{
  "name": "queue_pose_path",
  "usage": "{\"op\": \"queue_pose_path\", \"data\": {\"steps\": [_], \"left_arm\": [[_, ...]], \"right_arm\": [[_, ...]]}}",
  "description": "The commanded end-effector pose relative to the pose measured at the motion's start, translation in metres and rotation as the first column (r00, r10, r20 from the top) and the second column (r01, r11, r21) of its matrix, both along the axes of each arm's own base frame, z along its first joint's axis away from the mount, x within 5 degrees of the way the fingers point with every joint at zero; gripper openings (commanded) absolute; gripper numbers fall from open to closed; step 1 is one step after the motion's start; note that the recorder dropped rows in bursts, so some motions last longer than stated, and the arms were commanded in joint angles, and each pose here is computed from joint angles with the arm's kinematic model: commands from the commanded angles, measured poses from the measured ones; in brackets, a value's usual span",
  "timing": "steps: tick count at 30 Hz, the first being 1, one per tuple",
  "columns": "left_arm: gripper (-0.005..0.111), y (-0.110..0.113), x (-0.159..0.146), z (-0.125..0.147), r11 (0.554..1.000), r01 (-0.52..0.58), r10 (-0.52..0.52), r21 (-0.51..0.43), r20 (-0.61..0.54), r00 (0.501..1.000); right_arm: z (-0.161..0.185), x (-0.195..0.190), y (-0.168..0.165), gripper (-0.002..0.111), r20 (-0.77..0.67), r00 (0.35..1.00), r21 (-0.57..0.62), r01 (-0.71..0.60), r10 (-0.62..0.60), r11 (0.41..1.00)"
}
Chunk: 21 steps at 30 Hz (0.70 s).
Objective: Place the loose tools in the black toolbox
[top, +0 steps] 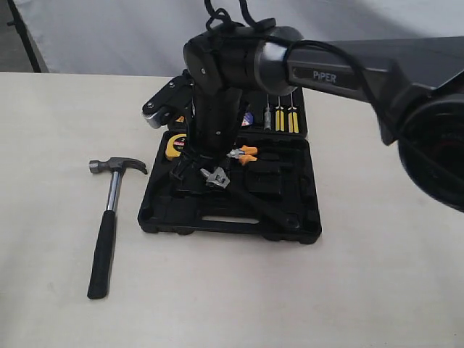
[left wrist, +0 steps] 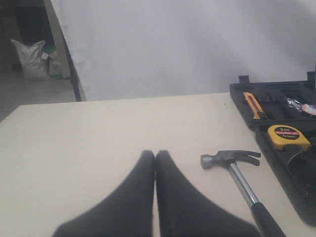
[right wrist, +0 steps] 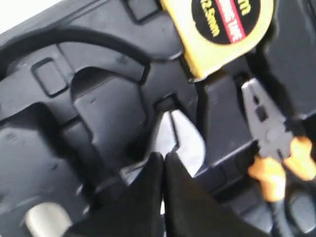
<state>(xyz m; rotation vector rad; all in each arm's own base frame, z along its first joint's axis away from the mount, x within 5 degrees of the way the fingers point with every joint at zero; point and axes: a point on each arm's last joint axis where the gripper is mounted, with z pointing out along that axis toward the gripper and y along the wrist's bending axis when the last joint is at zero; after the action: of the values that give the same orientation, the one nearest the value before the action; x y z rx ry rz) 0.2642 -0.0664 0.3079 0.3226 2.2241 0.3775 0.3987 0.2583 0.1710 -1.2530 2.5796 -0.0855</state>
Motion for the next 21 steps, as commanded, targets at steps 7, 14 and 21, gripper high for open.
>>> {"op": "queue_pose_path", "data": {"steps": [7, 14, 21], "left_arm": [[0.001, 0.0, -0.002, -0.001, 1.0, -0.001, 0.001, -0.027, 0.005, 1.0], [0.001, 0.0, -0.002, -0.001, 1.0, -0.001, 0.001, -0.027, 0.005, 1.0], [0.001, 0.0, -0.002, -0.001, 1.0, -0.001, 0.001, -0.027, 0.005, 1.0]], "right_arm": [[0.007, 0.01, -0.003, 0.0, 0.006, 0.989, -0.028, 0.148, -0.148, 0.989], [0.026, 0.013, -0.01, 0.0, 0.017, 0.93, -0.042, 0.368, -0.367, 0.929], [0.013, 0.015, -0.01, 0.032, -0.003, 0.887, -0.035, 0.461, -0.462, 0.887]]}}
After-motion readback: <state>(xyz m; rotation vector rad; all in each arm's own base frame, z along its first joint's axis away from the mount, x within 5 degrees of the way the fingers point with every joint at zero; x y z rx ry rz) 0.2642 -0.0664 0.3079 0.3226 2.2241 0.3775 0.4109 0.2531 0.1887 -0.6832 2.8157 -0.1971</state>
